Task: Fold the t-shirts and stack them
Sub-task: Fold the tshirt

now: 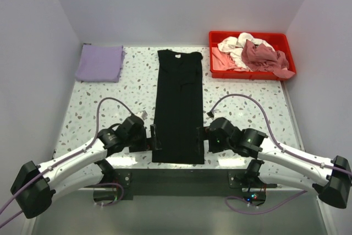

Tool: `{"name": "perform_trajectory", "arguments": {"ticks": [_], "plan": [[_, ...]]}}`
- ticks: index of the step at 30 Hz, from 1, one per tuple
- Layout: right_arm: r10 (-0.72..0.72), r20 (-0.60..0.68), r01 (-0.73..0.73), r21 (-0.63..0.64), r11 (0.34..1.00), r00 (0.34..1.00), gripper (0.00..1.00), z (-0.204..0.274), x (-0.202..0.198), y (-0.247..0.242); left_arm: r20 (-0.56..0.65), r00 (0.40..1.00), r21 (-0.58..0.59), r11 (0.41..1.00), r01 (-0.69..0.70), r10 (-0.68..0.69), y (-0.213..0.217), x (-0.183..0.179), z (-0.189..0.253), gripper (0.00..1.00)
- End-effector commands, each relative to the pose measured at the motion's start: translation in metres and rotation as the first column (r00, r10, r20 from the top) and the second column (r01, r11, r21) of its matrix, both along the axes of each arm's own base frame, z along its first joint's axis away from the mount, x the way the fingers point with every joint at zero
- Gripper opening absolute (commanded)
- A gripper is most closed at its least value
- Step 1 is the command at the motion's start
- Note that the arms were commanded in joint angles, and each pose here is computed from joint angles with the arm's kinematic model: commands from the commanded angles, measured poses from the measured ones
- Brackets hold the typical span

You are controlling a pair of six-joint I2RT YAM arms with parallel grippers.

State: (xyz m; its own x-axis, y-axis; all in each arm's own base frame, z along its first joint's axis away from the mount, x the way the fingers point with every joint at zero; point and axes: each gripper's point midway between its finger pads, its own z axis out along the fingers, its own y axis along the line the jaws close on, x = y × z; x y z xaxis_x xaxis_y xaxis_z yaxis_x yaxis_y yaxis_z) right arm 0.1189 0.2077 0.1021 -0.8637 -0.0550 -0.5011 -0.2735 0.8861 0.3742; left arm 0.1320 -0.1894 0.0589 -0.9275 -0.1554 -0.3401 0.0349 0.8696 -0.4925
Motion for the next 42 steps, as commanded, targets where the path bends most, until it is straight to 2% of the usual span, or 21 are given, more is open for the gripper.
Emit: {"name": "perform_trajectory", "arguments": {"ticks": [1, 2, 10, 14, 15, 24, 28, 33, 37, 42], "plan": [[-0.112, -0.007, 0.112, -0.028, 0.993, 0.994, 0.99, -0.01, 0.004, -0.013, -0.092, 0.996, 0.012, 1.0, 0.006, -0.005, 0.002, -0.018, -0.014, 0.92], [-0.124, -0.014, 0.124, -0.027, 0.992, 0.992, 0.99, -0.012, 0.005, -0.013, -0.092, 0.996, 0.007, 1.0, 0.015, -0.014, 0.0, -0.02, -0.014, 0.86], [-0.164, -0.029, 0.162, -0.058, 0.985, 0.986, 0.98, -0.023, 0.006, -0.016, -0.206, 0.965, -0.11, 0.984, 0.141, -0.162, -0.021, -0.055, -0.032, 0.58], [-0.173, -0.035, 0.172, -0.032, 0.985, 0.984, 0.98, -0.025, 0.005, -0.014, -0.235, 0.962, -0.008, 0.99, 0.14, -0.138, -0.007, -0.058, -0.043, 0.5], [-0.174, -0.037, 0.173, -0.024, 0.985, 0.984, 0.98, -0.025, 0.005, -0.012, -0.209, 0.971, 0.018, 0.992, 0.123, -0.117, -0.006, -0.05, -0.042, 0.48], [-0.148, -0.095, 0.146, -0.033, 0.989, 0.984, 0.98, -0.037, -0.005, -0.01, -0.205, 0.976, 0.113, 0.989, 0.095, -0.07, 0.004, -0.042, -0.049, 0.27], [-0.13, -0.154, 0.126, -0.033, 0.991, 0.98, 0.97, -0.047, -0.017, -0.009, -0.207, 0.974, 0.098, 0.989, 0.115, -0.093, 0.0, -0.042, -0.05, 0.0], [-0.102, -0.224, 0.105, 0.0, 0.995, 0.969, 0.8, -0.056, -0.028, -0.001, -0.202, 0.974, 0.076, 0.989, 0.124, -0.107, -0.002, -0.043, -0.046, 0.0], [-0.1, -0.284, 0.101, -0.011, 0.995, 0.954, 0.73, -0.073, -0.037, 0.001, -0.198, 0.975, 0.056, 0.992, 0.113, -0.1, -0.001, -0.046, -0.045, 0.0], [-0.088, -0.291, 0.089, -0.012, 0.996, 0.953, 0.58, -0.078, -0.035, 0.008, -0.206, 0.975, 0.02, 0.995, 0.096, -0.09, -0.003, -0.05, -0.046, 0.0]]}}
